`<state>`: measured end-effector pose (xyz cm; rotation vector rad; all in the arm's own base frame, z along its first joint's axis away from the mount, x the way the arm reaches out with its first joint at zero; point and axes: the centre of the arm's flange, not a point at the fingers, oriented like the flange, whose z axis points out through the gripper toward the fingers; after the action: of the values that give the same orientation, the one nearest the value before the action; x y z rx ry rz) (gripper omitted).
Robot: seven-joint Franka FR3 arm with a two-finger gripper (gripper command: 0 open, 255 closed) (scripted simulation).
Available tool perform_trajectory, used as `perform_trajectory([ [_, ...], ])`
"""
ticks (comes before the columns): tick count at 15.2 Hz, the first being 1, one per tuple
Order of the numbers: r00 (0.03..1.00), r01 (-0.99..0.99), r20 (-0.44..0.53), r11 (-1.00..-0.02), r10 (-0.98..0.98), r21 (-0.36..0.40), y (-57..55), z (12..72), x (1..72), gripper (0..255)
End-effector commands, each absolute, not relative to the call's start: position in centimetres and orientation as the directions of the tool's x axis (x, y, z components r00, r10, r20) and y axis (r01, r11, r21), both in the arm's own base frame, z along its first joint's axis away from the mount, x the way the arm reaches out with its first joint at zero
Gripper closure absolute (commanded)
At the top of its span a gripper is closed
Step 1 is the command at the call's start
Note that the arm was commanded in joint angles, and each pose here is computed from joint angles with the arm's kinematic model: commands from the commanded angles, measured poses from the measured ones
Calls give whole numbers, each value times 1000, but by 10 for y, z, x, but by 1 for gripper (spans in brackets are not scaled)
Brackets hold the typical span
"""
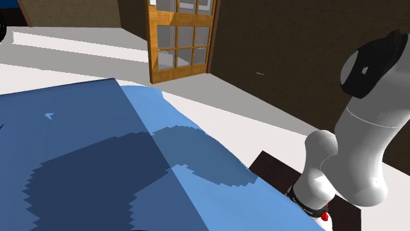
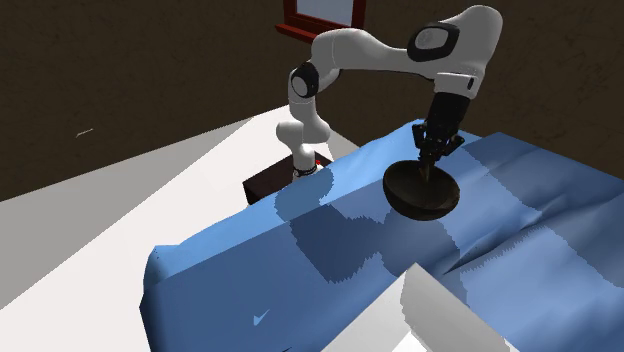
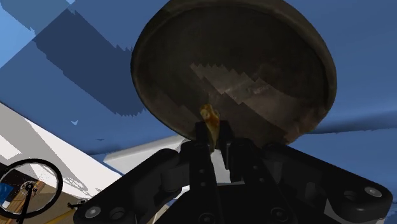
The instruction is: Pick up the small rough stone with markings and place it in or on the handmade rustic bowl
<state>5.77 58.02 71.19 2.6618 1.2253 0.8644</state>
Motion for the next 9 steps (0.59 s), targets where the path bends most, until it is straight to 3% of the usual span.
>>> perform_trajectory([
  [1,519,673,457,-675,722,301,581,702,58,255],
  [9,519,673,457,-675,722,301,581,681,58,255],
])
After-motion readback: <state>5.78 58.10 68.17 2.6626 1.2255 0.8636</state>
